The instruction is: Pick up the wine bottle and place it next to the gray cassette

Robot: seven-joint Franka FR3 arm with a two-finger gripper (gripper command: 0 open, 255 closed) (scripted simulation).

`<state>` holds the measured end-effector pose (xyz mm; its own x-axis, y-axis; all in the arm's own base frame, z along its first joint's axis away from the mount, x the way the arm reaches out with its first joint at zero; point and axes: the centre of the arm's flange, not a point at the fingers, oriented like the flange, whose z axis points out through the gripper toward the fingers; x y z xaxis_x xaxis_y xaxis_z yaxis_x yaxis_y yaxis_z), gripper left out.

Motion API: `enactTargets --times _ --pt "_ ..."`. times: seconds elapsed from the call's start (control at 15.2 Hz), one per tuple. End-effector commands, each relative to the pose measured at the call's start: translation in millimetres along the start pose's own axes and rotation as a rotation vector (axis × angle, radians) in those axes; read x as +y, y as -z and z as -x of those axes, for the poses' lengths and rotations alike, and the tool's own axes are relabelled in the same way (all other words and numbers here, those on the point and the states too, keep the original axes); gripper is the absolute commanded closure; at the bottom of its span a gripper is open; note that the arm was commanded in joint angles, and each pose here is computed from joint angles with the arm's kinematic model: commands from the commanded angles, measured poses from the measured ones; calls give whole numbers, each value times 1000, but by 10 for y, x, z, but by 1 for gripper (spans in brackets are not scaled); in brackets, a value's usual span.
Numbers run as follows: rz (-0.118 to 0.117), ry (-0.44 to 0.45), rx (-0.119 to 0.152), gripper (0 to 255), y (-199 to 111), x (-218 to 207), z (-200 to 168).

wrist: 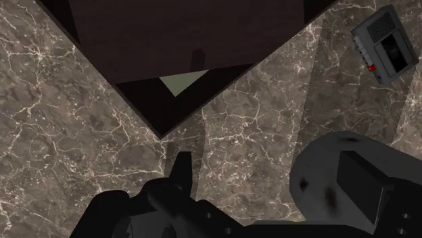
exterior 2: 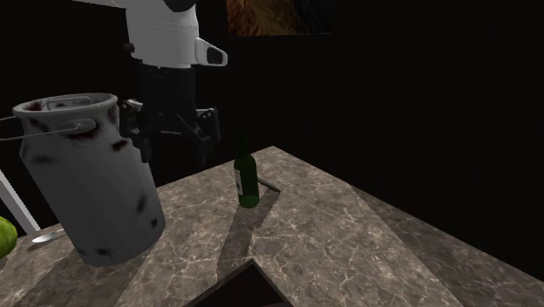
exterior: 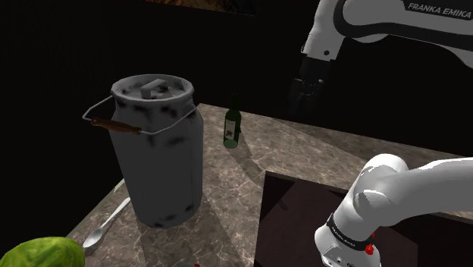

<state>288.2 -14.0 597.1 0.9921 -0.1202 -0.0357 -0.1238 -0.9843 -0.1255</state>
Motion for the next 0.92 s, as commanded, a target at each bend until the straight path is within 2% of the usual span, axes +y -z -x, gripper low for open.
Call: enactTargets --times 0.0,0.86 --pt "0 0 0 0 0 0 0" --pt "89 26 73 0 -441 273 -1494"
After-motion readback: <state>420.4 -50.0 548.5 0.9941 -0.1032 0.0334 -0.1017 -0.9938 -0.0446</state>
